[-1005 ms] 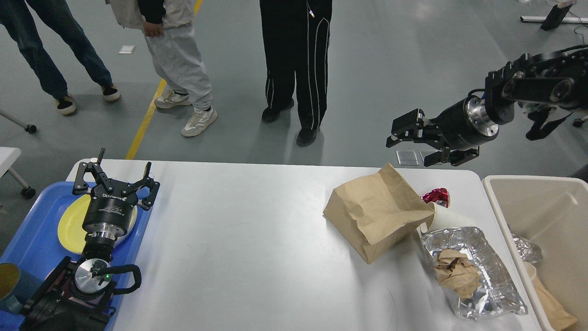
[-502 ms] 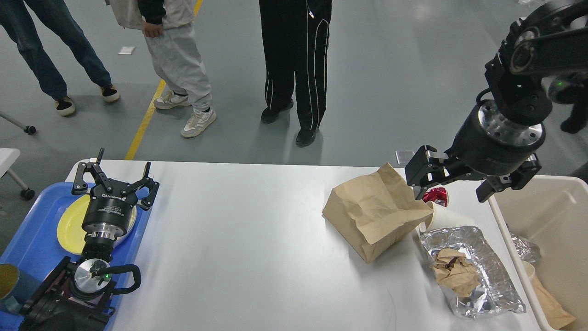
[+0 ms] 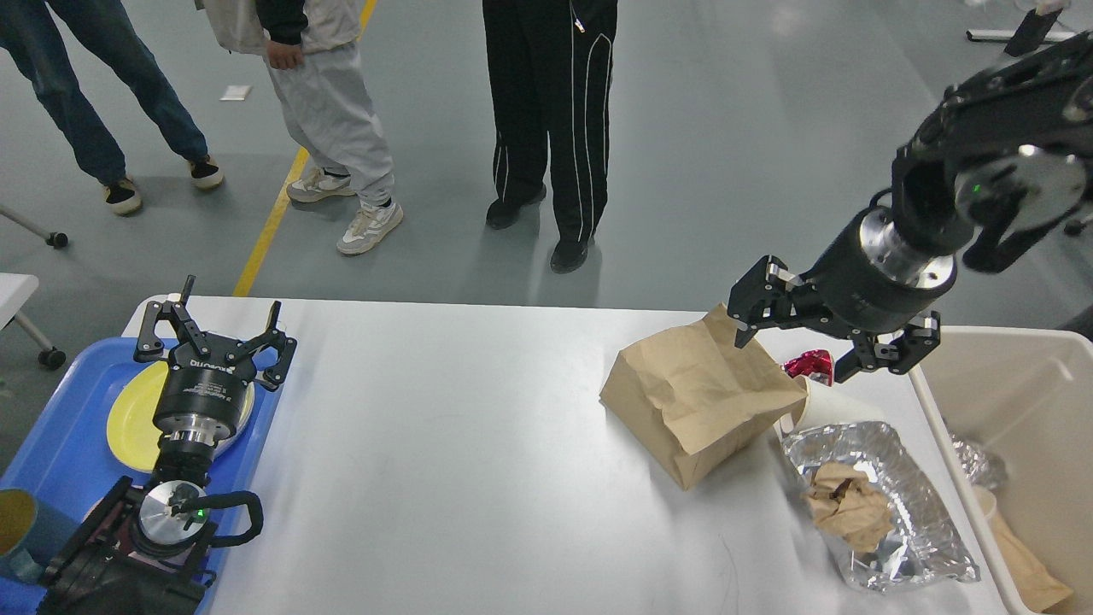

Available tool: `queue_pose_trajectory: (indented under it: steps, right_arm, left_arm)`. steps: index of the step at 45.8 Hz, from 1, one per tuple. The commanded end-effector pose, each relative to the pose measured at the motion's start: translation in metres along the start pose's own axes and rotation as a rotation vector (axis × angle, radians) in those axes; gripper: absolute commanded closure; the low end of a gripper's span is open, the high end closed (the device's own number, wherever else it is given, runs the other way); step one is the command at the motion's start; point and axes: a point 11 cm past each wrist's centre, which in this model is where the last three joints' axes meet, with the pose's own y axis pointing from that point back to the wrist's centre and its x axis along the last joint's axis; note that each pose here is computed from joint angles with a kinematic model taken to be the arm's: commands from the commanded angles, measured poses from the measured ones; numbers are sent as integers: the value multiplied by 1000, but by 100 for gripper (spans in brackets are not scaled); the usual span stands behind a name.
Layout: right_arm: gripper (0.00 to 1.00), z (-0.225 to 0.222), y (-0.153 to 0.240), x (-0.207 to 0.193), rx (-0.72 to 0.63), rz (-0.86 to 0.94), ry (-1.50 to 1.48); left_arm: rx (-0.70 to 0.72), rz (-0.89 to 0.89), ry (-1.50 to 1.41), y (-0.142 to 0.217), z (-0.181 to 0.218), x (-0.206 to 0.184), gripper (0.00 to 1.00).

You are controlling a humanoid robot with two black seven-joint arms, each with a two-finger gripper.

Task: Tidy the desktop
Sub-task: 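Lower the right gripper onto the brown paper bag and grasp it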

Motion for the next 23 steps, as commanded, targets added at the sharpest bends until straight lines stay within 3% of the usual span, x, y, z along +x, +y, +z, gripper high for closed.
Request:
queue_pose_trajectory:
  steps: [1, 14, 23]
  right_arm:
    - [1, 12, -45, 15, 29, -7, -152]
    - [1, 24, -142, 10, 104, -74, -352]
    - [1, 33, -194, 4, 122, 14, -515]
  left_arm:
    - [0, 0, 0, 0, 0, 0, 3]
    - [0, 0, 0, 0, 0, 0, 3]
    - [0, 0, 0, 0, 0, 0, 3]
